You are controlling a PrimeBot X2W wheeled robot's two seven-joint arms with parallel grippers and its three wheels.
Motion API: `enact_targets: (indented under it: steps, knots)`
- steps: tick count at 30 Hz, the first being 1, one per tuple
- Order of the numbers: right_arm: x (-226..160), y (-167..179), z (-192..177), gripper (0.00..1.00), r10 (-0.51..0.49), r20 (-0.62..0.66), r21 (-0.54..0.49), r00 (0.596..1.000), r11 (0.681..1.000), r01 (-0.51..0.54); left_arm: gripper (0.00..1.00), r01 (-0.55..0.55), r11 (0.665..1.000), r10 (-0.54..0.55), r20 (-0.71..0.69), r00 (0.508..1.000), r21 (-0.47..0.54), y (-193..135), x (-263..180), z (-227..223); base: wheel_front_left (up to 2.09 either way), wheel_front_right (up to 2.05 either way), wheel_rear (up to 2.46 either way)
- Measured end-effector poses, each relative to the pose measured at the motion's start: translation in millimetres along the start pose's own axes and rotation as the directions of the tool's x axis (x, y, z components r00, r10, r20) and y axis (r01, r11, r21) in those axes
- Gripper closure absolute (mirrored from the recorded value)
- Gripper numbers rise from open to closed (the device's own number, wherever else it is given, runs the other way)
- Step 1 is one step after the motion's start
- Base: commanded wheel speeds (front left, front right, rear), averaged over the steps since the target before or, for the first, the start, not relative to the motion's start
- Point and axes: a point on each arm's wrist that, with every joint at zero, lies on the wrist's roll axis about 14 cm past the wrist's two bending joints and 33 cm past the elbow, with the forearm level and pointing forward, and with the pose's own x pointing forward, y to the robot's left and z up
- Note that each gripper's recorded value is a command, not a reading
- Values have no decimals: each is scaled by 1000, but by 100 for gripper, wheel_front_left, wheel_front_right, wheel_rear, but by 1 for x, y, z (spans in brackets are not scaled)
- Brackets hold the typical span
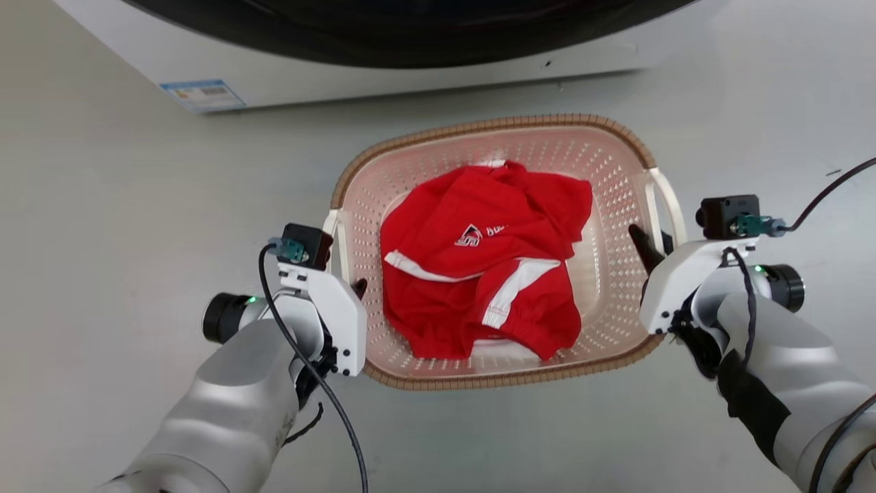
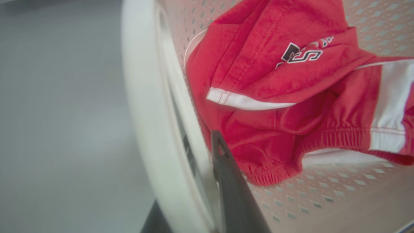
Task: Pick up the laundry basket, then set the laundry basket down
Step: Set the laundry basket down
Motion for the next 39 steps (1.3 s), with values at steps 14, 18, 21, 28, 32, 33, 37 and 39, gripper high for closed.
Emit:
enact_targets:
  steps: [14,18,21,28,32,33,37,39]
  knots:
    - [44,-34,6,100,-22,-6,11,1000,1000,22,100,13,1000,-13,26,1000,-13,14,45,5,0,0,0]
    - [54,-44,8,100,-30,1,16,1000,999,30,100,22,1000,-22,28,999,-5,17,57,6,0,0,0]
    - [60,-50,4,100,-33,-1,29,999,999,33,100,26,1000,-26,16,1000,-1,20,65,3,0,0,0]
    - [71,-59,-2,100,-43,-1,40,999,998,43,100,29,1000,-29,-3,1000,5,25,78,-1,0,0,0]
    - [75,-62,-3,100,-45,7,41,999,998,45,100,29,1000,-29,-7,1000,3,28,82,-3,0,0,0]
    - [76,-63,-3,100,-47,9,40,999,998,46,100,29,1000,-29,-8,1000,3,28,83,-3,0,0,0]
    - [79,-67,-4,100,-53,14,42,998,998,52,100,31,999,-31,-9,999,12,30,87,-6,0,0,0]
    - [80,-68,-6,100,-56,14,46,998,997,56,100,31,999,-31,-12,999,10,30,89,-8,0,0,0]
